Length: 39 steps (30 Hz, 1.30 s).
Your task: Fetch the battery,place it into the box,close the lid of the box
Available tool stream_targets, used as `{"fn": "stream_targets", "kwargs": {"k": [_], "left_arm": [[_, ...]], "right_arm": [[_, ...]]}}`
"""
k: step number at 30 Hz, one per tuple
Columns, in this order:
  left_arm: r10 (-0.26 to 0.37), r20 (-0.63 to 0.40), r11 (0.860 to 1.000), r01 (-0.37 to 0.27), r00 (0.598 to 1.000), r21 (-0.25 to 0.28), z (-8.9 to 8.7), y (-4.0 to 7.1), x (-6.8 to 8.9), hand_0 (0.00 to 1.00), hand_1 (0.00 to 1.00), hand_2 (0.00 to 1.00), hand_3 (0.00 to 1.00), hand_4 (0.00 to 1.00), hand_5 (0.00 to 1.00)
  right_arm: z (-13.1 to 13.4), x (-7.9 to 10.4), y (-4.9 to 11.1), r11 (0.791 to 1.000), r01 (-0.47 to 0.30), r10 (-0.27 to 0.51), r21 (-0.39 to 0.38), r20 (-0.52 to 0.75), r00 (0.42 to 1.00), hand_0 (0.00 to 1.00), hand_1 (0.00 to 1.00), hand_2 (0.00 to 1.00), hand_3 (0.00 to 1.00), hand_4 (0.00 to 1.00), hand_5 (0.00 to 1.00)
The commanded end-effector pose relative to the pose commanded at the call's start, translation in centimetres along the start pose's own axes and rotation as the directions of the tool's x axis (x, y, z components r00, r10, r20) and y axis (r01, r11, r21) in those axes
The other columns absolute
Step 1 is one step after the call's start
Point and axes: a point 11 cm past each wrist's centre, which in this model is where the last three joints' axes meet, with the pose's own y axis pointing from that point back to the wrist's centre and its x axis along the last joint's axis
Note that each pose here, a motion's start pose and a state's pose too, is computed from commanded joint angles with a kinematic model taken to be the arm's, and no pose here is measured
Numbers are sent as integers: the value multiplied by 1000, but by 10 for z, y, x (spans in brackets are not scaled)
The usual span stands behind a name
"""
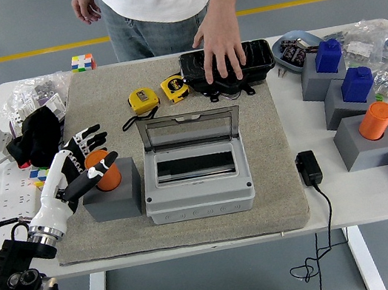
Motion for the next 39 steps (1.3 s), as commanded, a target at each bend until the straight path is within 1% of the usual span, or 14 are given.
{"fn": "stream_targets", "kwargs": {"k": [10,11,16,17,22,23,28,29,34,35,39], "left_arm": [[4,18,1000,-4,1000,-3,1,0,-1,707,793,755,772,998,443],[3,22,1000,-3,1000,-2,1,0,-1,697,790,753,765,998,386],[5,39,1000,-5,999,1,1,1,-2,697,790,753,765,998,386],[8,43,1000,-8,999,0,1,1,-2,684,784,734,761,998,212],[22,65,1000,-22,998,0,1,1,0,684,784,734,761,998,212],[23,67,1000,-23,998,0,1,1,0,659,754,687,732,998,115],[36,69,999,-36,997,2,0,1,-1,659,754,687,732,998,115],[37,62,999,-37,997,3,-1,1,-2,643,731,652,685,998,81],[39,49,999,-40,998,3,-3,0,-4,643,731,652,685,998,81],[40,46,999,-40,998,4,-4,0,-5,637,710,604,656,998,66],[46,31,999,-46,998,0,-5,-1,-8,637,710,604,656,998,66]], "right_arm": [[-1,0,0,1000,-1,1,1,4,1000,826,817,781,819,998,972],[-1,0,0,1000,-1,1,2,5,1000,827,817,781,819,998,975],[0,0,0,1000,-3,3,1,9,1000,827,817,781,819,998,975],[0,0,0,1000,-3,3,1,9,1000,827,817,781,819,998,979],[-1,1,0,1000,-5,5,3,13,1000,827,817,781,819,998,979],[-1,1,0,1000,-5,5,3,13,1000,827,817,781,819,998,979],[-1,2,0,1000,-7,7,3,17,1000,827,817,781,819,998,979],[-1,2,0,1000,-7,7,2,17,1000,827,818,782,819,998,982],[0,2,0,1000,-8,8,0,18,1000,827,818,782,819,998,982],[0,2,0,1000,-8,8,0,18,1000,827,817,782,819,998,987],[0,2,0,1000,-8,8,0,19,1000,827,817,782,819,998,987]]}}
